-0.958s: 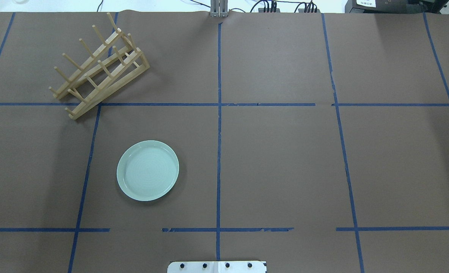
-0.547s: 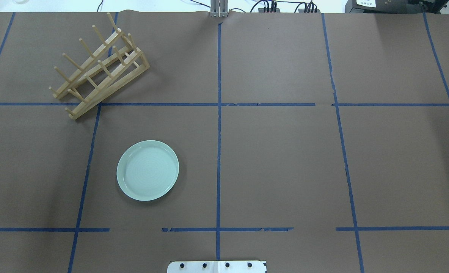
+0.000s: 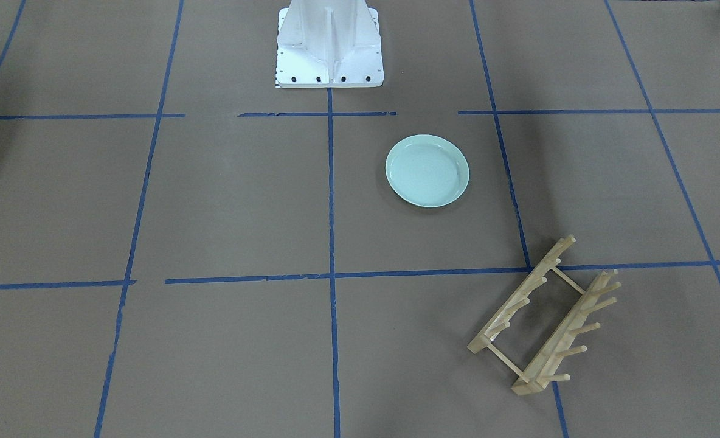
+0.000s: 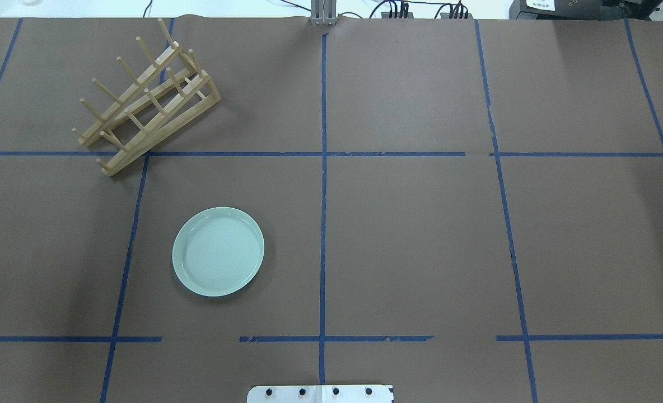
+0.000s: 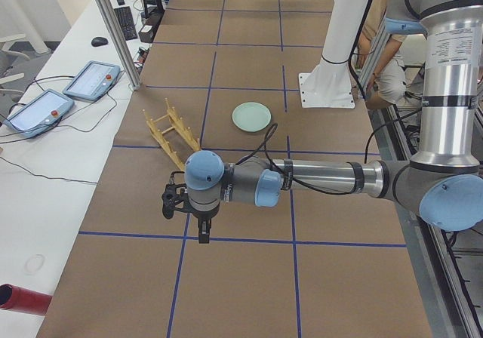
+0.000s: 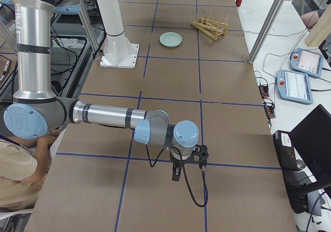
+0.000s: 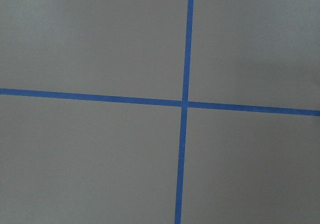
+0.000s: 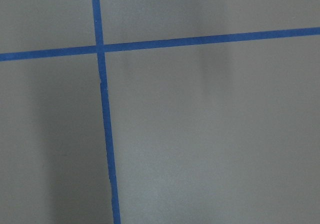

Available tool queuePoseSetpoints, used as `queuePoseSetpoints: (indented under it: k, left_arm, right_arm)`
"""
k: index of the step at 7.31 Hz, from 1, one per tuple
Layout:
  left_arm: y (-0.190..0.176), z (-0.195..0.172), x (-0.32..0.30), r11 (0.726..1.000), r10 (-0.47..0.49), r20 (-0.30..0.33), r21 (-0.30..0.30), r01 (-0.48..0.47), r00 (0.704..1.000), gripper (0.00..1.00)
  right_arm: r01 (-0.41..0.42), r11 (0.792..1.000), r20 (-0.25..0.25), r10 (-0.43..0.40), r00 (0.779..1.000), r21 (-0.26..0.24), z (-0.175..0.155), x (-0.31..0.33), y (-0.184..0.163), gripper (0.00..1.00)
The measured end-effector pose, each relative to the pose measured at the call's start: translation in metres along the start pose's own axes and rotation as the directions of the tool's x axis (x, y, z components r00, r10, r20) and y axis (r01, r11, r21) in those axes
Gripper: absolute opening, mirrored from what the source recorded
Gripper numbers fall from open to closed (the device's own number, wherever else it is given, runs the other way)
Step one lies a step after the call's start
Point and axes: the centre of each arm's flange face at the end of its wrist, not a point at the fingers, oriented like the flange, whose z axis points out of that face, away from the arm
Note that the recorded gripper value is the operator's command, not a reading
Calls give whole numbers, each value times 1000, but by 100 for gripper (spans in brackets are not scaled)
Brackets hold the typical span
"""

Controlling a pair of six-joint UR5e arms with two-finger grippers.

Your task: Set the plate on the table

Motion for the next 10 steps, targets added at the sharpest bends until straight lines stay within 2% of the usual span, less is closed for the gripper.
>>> queuePoseSetpoints:
  k: [2,5,7,10]
  left_arm:
    - [-1,1,8,1000,31,6,-4,-31,1000,100]
    - [4,8,15,980,177,5,-91,-176,984,100]
    - [8,9,10,975,183,-7,-130,-182,983,100]
    - [9,13,6,973,180,-8,-143,-179,984,100]
  right_arm:
    - [0,1000,0,0,1000,1,0,0,0,100]
    - [0,1000,0,0,1000,0,0,0,0,100]
    - [0,1000,0,0,1000,0,0,0,0,100]
    - [0,1000,0,0,1000,0,0,0,0,100]
